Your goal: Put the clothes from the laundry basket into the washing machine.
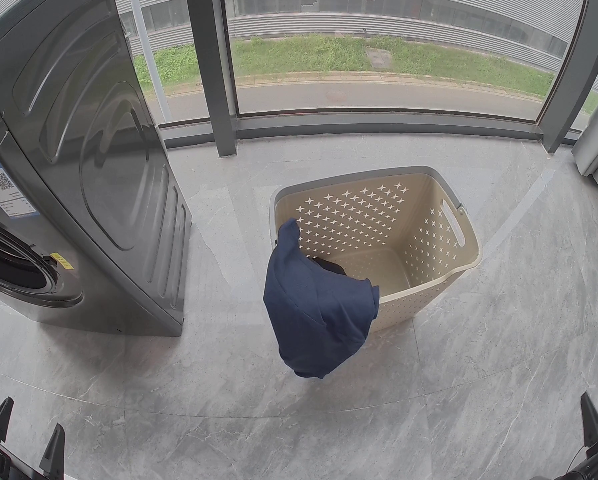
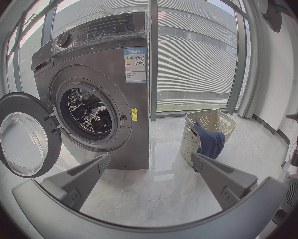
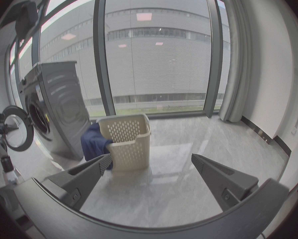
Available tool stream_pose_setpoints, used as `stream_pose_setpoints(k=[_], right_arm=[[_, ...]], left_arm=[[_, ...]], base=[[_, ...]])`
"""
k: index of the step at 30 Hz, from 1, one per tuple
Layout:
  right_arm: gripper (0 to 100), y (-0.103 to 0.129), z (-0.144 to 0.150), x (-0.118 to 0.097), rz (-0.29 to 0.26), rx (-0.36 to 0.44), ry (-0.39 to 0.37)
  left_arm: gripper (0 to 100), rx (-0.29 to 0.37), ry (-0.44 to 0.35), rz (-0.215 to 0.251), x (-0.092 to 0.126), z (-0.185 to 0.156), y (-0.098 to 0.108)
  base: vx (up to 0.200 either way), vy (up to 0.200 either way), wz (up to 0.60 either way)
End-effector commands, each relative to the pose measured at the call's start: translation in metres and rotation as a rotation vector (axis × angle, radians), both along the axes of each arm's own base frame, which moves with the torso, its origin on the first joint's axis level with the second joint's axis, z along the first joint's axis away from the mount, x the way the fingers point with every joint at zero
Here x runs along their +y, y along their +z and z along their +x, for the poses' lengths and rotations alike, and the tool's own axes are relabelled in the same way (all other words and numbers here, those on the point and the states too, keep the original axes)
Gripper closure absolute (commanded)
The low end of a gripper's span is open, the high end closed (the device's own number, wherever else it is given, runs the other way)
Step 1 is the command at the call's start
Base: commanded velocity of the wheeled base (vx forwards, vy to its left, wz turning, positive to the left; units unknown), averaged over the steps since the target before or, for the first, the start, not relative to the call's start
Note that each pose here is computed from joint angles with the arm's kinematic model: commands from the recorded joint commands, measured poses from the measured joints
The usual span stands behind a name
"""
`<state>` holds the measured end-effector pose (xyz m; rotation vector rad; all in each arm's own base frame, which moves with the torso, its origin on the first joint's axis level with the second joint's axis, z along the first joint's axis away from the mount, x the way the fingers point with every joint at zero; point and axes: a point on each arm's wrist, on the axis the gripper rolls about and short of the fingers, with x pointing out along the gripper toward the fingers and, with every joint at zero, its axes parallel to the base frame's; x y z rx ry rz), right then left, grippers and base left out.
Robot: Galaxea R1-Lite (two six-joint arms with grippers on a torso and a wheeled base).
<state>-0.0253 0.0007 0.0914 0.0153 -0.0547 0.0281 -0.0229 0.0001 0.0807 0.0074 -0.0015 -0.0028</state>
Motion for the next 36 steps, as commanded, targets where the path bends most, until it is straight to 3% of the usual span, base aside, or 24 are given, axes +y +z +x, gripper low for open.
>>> stream_pose_setpoints(k=[1, 6, 9, 12, 13, 15, 17, 21, 26, 36], right_arm=[[0, 0.061, 0.005, 0.001, 0.077, -0.036, 0.043], [0, 0.058, 0.053, 0.002, 0.047, 0.227, 0.095], [0, 0.056, 0.082, 0.005, 0.04, 0.291, 0.14], [0, 0.055, 0.11, 0.016, 0.072, 0.347, 0.222], [0, 0.055, 0.11, 0.016, 0.072, 0.347, 0.222], [0, 0.052, 0.126, 0.026, 0.136, 0.385, 0.254], [0, 0.05, 0.134, 0.034, 0.151, 0.402, 0.267], [0, 0.046, 0.145, 0.044, 0.138, 0.407, 0.251], [0, 0.045, 0.154, 0.059, 0.125, 0.408, 0.323], [0, 0.041, 0.175, 0.076, 0.102, 0.44, 0.354]], left_arm=[[0, 0.001, 0.001, 0.0, 0.0, 0.0, -0.005], [0, 0.001, 0.001, 0.0, 0.0, 0.0, -0.005], [0, 0.001, 0.001, -0.001, 0.0, 0.0, -0.005], [0, 0.001, 0.0, -0.001, 0.0, 0.0, -0.005], [0, 0.001, 0.0, -0.001, 0.0, 0.0, -0.005], [0, 0.001, -0.002, -0.001, 0.0, 0.0, -0.005], [0, 0.001, 0.0, -0.001, 0.0, 0.0, -0.005], [0, 0.001, -0.002, 0.0, 0.0, 0.0, -0.005], [0, 0.001, -0.002, -0.001, 0.0, 0.0, -0.005], [0, 0.001, -0.002, -0.001, 0.0, 0.0, -0.005]], base=[[0.0, 0.0, 0.0], [0.0, 0.0, 0.0], [0.0, 0.0, 0.0], [0.0, 0.0, 0.0], [0.0, 0.0, 0.0], [0.0, 0.0, 0.0], [0.0, 0.0, 0.0], [0.0, 0.0, 0.0], [0.0, 0.0, 0.0], [0.0, 0.0, 0.0]])
